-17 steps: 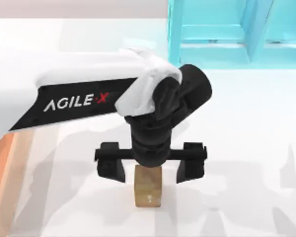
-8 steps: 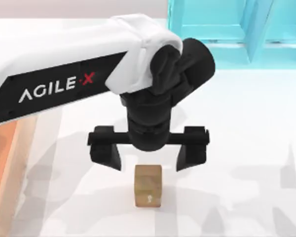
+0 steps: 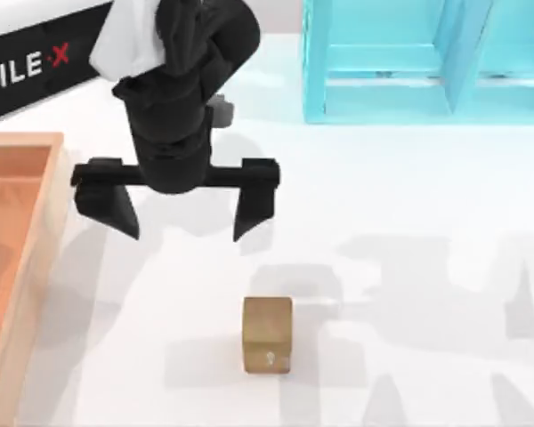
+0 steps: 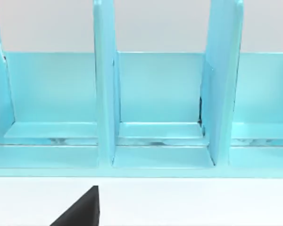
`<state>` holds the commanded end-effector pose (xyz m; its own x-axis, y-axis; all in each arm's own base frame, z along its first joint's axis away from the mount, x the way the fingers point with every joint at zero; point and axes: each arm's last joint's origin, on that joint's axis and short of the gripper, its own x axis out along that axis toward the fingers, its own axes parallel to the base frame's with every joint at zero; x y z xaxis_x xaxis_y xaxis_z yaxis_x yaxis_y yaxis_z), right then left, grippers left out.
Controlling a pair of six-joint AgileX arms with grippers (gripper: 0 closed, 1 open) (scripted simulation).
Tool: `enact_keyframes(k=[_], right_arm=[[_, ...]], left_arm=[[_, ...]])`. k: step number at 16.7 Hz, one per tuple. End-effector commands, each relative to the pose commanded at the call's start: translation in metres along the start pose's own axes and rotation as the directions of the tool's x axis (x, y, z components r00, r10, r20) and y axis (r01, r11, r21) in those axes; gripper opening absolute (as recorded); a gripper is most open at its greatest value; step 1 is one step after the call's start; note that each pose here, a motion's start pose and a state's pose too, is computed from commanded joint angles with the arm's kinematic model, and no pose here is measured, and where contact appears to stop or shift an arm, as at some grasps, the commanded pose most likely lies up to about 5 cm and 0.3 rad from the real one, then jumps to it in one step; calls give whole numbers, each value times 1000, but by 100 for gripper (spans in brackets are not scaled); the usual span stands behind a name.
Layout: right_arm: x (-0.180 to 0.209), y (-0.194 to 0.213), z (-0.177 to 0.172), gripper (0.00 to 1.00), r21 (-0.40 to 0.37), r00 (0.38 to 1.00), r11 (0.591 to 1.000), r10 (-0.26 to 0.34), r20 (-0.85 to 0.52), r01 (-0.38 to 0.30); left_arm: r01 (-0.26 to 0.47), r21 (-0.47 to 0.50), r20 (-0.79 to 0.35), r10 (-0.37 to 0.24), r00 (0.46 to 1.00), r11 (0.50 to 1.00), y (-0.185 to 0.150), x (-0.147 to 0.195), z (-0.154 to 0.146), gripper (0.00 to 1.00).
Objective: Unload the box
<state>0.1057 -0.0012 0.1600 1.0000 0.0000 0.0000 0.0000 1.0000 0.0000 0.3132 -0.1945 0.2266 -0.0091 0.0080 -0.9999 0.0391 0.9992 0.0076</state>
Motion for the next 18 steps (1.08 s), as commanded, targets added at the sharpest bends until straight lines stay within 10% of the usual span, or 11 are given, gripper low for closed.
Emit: enact_keyframes(k=[9, 18], right_arm=[[0, 0, 0, 100, 0, 1000, 1000, 0, 0, 0], [0, 0, 0, 100, 0, 1000, 1000, 0, 0, 0]], left_arm=[[6, -14, 5, -6, 1000, 1000, 230, -26, 44, 100], [6, -14, 4, -6, 1000, 1000, 255, -24, 39, 100]])
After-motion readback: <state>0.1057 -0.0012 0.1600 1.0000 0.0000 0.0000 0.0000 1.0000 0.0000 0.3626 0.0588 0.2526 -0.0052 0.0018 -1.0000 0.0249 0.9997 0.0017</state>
